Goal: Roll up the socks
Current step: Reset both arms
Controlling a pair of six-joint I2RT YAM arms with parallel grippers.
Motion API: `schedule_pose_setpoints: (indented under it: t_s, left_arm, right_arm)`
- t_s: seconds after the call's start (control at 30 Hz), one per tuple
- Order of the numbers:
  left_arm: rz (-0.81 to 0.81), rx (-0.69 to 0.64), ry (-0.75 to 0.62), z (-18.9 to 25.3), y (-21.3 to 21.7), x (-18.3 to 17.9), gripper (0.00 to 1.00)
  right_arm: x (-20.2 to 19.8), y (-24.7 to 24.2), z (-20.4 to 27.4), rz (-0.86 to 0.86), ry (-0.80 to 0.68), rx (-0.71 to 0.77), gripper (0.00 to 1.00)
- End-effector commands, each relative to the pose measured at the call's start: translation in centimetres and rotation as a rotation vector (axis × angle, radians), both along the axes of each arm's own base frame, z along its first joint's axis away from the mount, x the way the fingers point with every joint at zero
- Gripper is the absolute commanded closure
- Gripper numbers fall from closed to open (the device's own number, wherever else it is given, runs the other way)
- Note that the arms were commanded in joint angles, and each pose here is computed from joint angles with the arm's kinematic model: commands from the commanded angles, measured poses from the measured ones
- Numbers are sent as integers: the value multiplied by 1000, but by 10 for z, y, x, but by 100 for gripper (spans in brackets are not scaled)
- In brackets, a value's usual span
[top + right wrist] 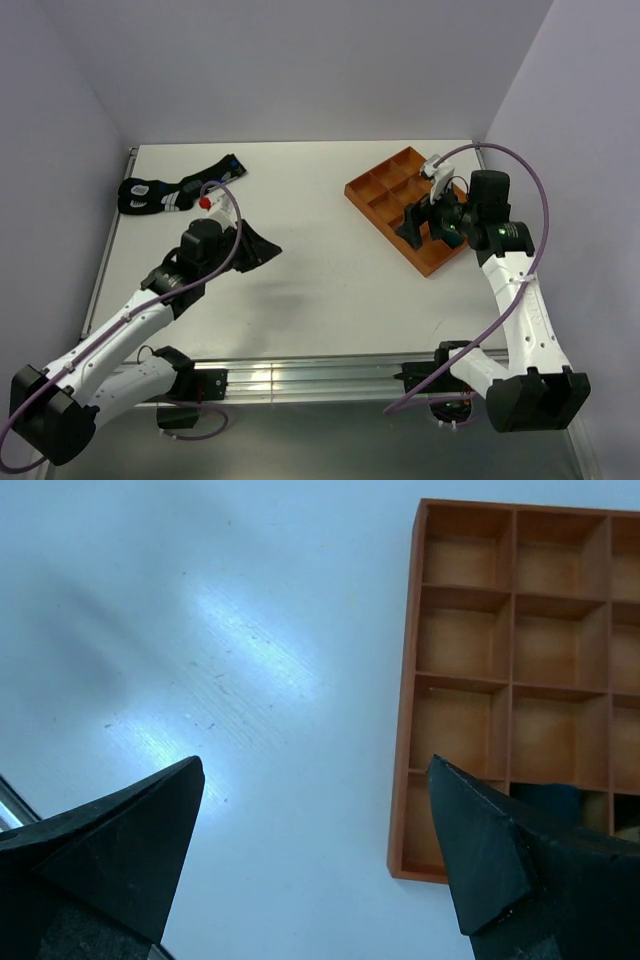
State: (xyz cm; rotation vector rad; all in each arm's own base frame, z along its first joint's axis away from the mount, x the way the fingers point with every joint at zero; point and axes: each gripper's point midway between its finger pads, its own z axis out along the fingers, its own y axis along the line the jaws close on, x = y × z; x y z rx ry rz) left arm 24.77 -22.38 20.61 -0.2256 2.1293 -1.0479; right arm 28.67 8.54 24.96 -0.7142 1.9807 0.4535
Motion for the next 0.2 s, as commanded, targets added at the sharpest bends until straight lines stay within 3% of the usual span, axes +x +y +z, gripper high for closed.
schedule_pose_setpoints:
  t_s: [0.0,0.17]
  left_arm:
    - [28,-8,-23,19,-3,0,69]
    - [24,-1,-30,22,-6,-3,69]
  right_arm:
    - [4,8,10,3,-40,41,0]
    - [2,19,11,38,-32,56,0]
